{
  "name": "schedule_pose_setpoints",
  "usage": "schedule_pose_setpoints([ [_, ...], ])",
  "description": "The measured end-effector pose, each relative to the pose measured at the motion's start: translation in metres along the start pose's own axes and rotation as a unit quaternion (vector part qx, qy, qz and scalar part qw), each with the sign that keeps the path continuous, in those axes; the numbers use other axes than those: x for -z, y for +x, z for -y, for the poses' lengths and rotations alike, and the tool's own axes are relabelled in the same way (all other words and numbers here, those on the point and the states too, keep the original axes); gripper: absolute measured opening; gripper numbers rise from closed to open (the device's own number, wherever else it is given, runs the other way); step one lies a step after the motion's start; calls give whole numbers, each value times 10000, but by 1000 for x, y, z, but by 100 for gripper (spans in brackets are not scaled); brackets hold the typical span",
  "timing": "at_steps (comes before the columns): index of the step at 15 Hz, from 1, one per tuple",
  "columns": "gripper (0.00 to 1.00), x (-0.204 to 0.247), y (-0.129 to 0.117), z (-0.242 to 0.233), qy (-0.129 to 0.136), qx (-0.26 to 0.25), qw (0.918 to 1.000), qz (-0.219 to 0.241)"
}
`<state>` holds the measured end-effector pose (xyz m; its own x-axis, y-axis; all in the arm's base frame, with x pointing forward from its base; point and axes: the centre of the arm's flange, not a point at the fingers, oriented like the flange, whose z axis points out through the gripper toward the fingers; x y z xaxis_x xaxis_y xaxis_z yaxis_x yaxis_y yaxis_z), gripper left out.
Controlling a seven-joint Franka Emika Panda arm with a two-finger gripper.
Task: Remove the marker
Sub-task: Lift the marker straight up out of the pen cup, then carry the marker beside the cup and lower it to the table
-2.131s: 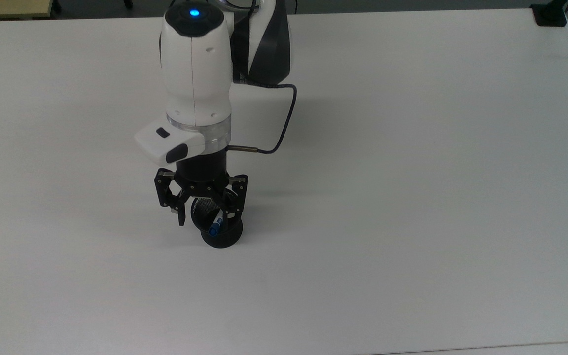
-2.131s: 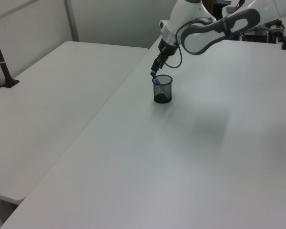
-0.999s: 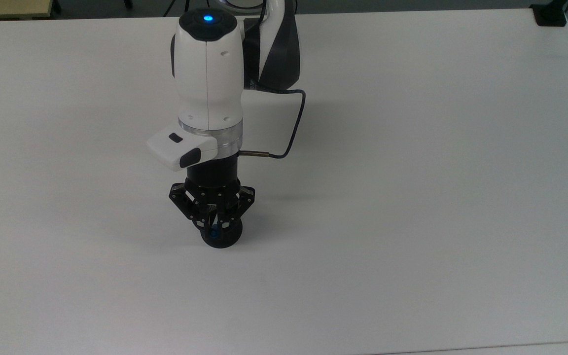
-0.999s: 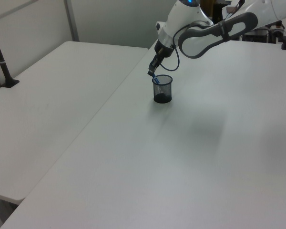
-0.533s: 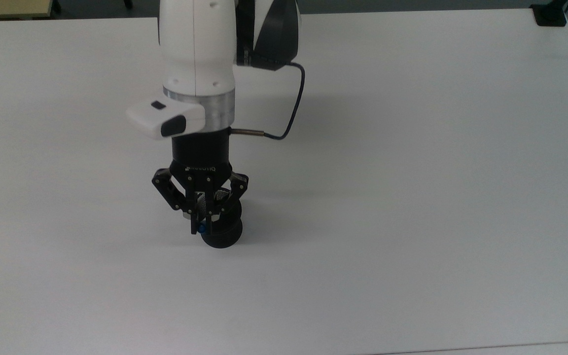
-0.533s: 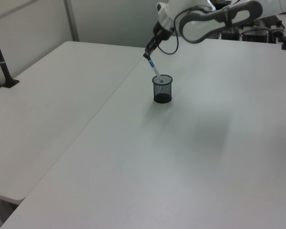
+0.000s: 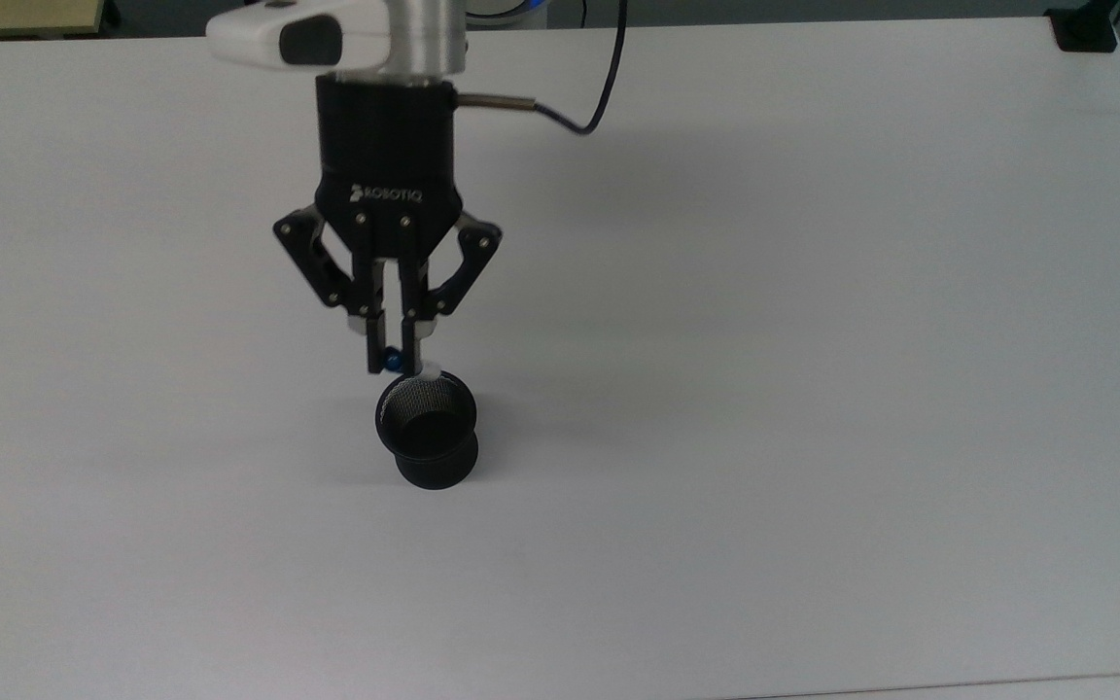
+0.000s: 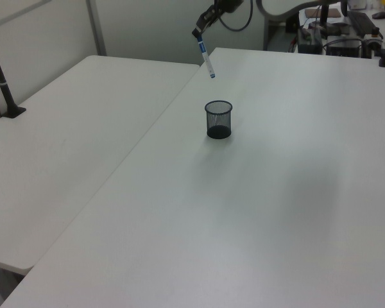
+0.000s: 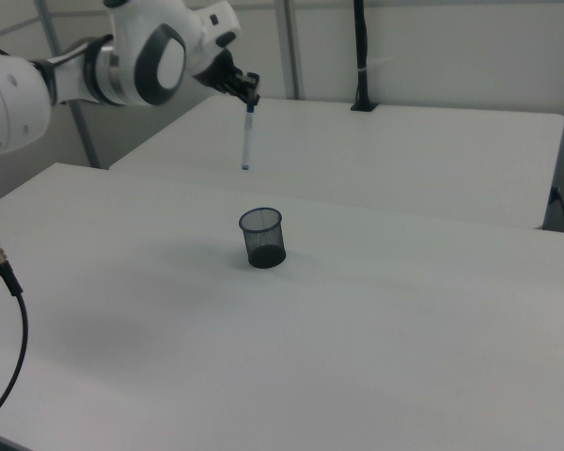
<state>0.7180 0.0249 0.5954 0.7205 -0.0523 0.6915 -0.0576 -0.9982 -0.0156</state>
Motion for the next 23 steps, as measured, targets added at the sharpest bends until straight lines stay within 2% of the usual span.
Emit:
schedule_pose_setpoints([
  [3,18,5,-10,25,72,56,9987,494],
  [6,18,-9,-39,58,221,137,9909,1319],
  [8,18,-20,-64,79,322,192,9798,1965],
  [10,18,-36,-92,98,383,269,9650,2582],
  [16,18,-109,-174,133,395,459,9241,3773],
  [19,18,-129,-198,135,431,383,9117,4068],
  [23,18,-145,-218,135,393,399,9028,4263],
])
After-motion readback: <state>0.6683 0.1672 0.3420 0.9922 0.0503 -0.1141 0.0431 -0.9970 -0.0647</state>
